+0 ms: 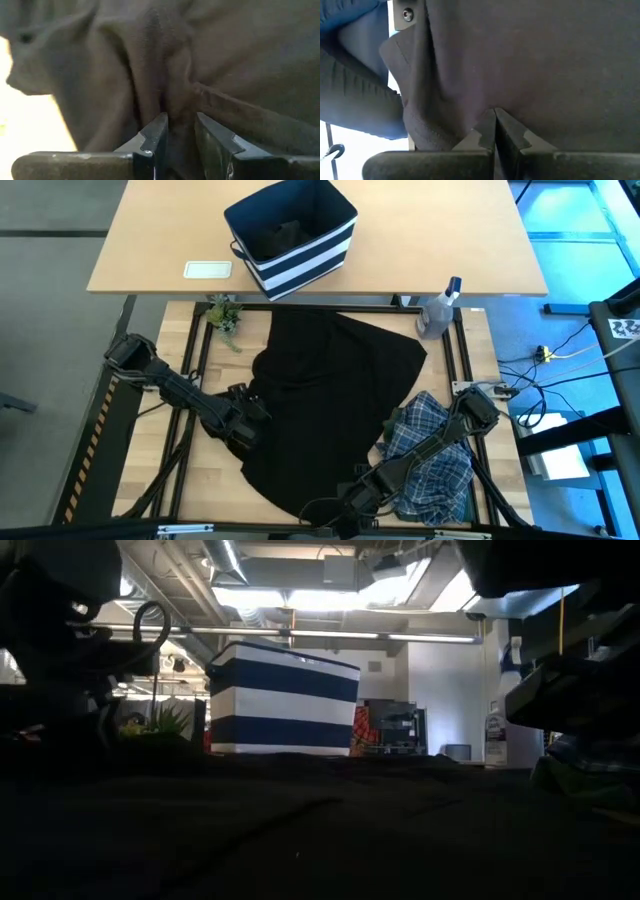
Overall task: Fold Laundry from Bin
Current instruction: Fold the black shirt
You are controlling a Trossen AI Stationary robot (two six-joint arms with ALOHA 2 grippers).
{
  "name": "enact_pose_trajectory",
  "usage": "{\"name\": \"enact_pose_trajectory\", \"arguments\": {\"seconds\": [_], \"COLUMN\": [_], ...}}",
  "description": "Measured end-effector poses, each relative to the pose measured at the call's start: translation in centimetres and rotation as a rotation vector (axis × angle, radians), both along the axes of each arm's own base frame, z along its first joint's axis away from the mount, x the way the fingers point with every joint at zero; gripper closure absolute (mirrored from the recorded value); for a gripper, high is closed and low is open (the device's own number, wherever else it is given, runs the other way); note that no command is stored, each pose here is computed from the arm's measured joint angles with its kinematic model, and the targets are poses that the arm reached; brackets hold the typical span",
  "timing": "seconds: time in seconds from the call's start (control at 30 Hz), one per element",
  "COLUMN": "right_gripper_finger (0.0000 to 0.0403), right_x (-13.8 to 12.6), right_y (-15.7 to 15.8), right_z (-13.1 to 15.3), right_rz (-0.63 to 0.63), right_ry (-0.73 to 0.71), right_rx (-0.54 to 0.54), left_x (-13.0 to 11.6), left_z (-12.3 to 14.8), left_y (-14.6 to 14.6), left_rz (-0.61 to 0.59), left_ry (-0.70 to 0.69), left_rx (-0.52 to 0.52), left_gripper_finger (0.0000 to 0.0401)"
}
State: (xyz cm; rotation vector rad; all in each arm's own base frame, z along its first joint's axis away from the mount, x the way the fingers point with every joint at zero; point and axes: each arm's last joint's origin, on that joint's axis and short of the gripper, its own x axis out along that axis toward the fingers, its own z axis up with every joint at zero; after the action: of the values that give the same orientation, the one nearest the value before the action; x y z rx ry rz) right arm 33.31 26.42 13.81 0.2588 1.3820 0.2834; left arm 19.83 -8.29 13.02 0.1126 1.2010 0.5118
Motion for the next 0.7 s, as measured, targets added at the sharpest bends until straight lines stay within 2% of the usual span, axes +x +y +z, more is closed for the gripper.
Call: {"name": "enact_pose_trajectory", "arguments": {"seconds": [0.3, 0.6, 0.7], "right_gripper_finger": [0.0395, 0.0395, 0.0395], "right_x": [-0.1, -0.2, -0.2], "right_y": [0.1, 0.1, 0.1], "right_z": [0.0, -0.1, -0.1], "right_rz": [0.012, 0.015, 0.015], "right_ry": [0.026, 0.034, 0.034], "right_rx": [0.026, 0.031, 0.031], "left_x": [-0.7, -2.5, -2.5], "left_z": [3.8, 7.1, 7.2], "left_y": [0.4, 1.5, 1.5], "left_rz": [0.147, 0.354, 0.351], "left_ry": [0.174, 0.278, 0.251], "left_rx": [0.139, 0.348, 0.329], "left_gripper_finger": [0.0307, 0.0307, 0.0307]}}
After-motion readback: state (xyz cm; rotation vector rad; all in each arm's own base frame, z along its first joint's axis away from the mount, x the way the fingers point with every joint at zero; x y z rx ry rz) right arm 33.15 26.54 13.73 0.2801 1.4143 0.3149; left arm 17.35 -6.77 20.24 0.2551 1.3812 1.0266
